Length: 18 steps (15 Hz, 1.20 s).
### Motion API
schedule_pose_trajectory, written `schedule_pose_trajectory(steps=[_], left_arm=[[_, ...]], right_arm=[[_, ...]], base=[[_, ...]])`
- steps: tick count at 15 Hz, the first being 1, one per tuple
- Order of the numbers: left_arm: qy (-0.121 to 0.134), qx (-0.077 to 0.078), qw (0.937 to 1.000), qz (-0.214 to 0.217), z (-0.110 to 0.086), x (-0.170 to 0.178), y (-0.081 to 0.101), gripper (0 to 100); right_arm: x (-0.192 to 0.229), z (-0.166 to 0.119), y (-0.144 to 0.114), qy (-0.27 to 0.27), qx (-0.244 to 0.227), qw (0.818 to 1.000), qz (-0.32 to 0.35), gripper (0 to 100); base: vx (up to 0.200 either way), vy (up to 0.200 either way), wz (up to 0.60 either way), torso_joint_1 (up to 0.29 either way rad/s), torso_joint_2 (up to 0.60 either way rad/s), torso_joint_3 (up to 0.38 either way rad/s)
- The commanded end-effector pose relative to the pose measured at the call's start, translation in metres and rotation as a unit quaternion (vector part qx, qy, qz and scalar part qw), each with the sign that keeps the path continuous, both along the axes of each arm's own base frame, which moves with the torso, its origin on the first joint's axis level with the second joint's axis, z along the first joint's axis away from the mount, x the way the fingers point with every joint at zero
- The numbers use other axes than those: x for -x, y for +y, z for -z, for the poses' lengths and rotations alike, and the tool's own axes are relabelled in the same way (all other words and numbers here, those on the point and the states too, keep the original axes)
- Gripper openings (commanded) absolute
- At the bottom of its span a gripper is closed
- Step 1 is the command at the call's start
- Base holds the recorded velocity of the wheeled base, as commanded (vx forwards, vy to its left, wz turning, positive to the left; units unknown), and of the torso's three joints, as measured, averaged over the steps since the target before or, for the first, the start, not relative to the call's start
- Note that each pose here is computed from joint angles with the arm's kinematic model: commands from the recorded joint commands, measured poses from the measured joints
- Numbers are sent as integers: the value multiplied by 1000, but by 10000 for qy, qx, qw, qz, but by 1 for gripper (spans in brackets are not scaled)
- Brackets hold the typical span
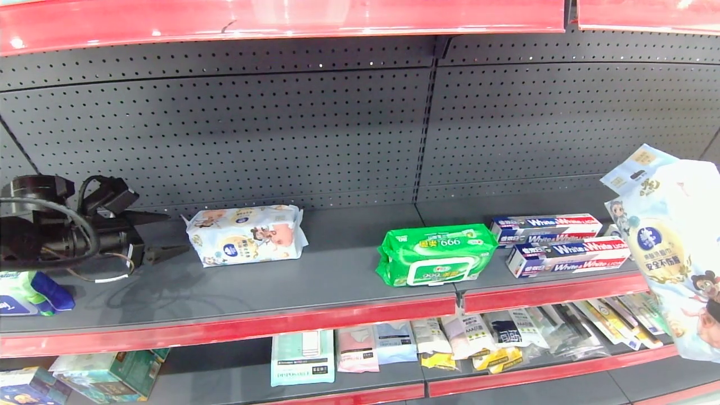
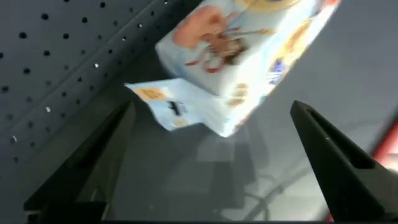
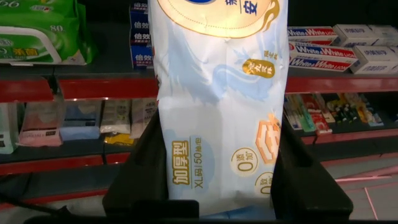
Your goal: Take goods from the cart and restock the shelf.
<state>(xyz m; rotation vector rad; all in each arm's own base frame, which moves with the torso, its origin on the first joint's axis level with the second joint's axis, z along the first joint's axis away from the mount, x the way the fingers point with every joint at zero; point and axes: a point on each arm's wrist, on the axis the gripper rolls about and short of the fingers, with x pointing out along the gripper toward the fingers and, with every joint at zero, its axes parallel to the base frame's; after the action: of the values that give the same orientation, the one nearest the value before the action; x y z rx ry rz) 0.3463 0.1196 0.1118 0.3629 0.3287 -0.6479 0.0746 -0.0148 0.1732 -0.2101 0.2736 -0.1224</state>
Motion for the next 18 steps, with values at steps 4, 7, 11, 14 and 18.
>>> schedule_pose_trajectory(steps=[4, 7, 11, 14, 18], left_arm=[[238, 208, 9987, 390, 10, -32, 5, 100], [160, 264, 9979, 574, 12, -48, 3, 100], [157, 349, 9958, 834, 18, -60, -8, 100], [195, 411, 9939, 1005, 23, -64, -17, 100], [249, 430, 9921, 1152, 31, -74, -28, 100]], right_arm=[[2, 5, 0, 72, 113, 9999, 49, 0], [2, 5, 0, 93, 187, 9998, 68, 0], [2, 5, 0, 105, 204, 9997, 111, 0], [2, 5, 0, 99, 258, 9996, 97, 0], [2, 5, 0, 121, 344, 9993, 73, 0]], base=[[0, 0, 0, 0, 0, 0], [0, 0, 0, 0, 0, 0], [0, 0, 0, 0, 0, 0], [0, 0, 0, 0, 0, 0], [0, 0, 0, 0, 0, 0]])
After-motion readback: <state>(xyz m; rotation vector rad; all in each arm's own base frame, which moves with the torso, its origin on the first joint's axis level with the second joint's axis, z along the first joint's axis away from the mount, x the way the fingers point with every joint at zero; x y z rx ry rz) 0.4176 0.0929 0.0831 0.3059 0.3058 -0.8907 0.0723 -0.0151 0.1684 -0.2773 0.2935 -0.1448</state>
